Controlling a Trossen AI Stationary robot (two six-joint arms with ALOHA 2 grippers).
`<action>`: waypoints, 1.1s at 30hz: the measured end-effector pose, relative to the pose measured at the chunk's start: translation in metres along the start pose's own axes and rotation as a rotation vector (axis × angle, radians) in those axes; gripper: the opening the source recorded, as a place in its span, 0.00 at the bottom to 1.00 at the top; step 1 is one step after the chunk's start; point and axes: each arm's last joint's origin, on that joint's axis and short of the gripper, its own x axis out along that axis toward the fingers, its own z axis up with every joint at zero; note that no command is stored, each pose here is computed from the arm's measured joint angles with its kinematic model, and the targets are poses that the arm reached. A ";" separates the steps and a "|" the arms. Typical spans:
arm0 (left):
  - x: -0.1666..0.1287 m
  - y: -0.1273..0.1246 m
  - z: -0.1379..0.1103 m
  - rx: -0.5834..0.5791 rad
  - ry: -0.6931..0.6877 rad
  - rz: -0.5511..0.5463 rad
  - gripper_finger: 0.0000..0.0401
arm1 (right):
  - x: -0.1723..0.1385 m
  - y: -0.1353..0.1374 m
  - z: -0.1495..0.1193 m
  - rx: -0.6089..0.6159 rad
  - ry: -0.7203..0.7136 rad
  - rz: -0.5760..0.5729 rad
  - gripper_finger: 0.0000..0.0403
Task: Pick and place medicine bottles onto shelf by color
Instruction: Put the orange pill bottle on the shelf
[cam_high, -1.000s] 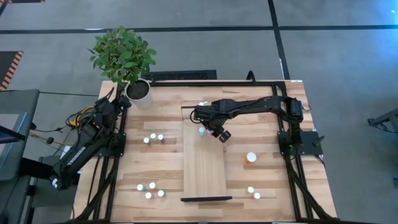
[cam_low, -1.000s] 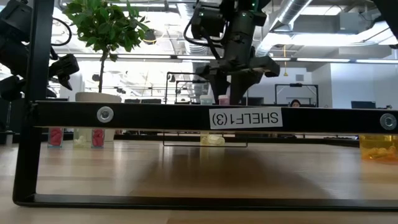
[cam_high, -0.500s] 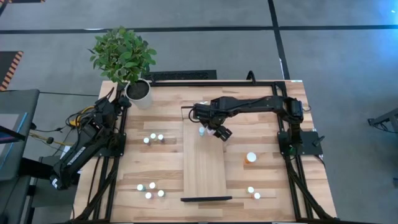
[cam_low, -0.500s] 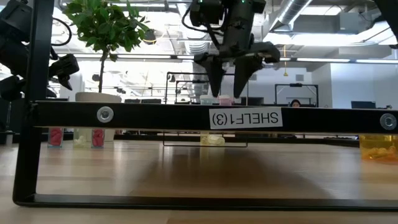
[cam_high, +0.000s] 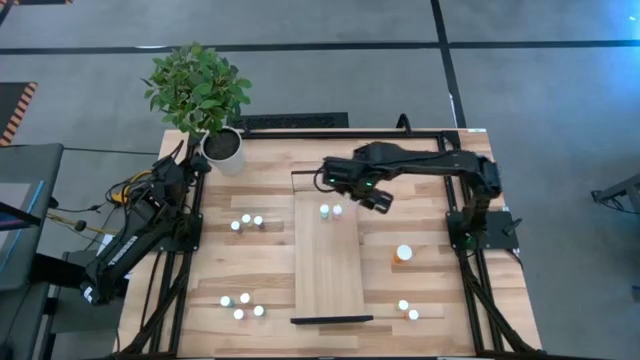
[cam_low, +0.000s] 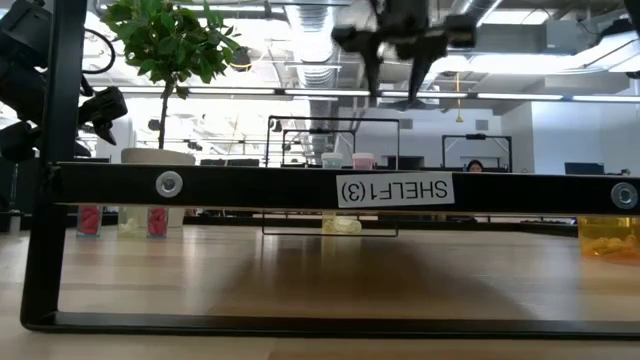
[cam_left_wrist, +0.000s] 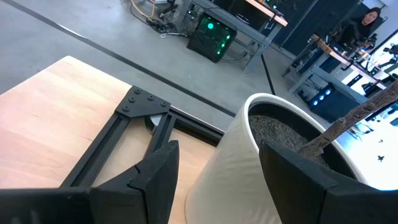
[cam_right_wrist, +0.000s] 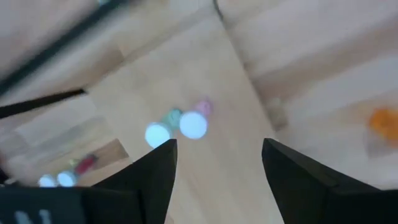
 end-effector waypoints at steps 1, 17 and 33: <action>0.000 0.000 0.000 0.000 0.000 0.000 0.52 | -0.010 -0.008 0.001 -0.012 -0.034 0.007 0.61; 0.000 0.000 0.000 0.000 0.000 -0.001 0.52 | -0.017 -0.126 -0.012 -0.101 -0.109 -0.138 0.28; 0.000 0.000 0.000 0.000 0.000 0.000 0.52 | 0.031 -0.171 -0.021 -0.233 0.095 -0.227 0.66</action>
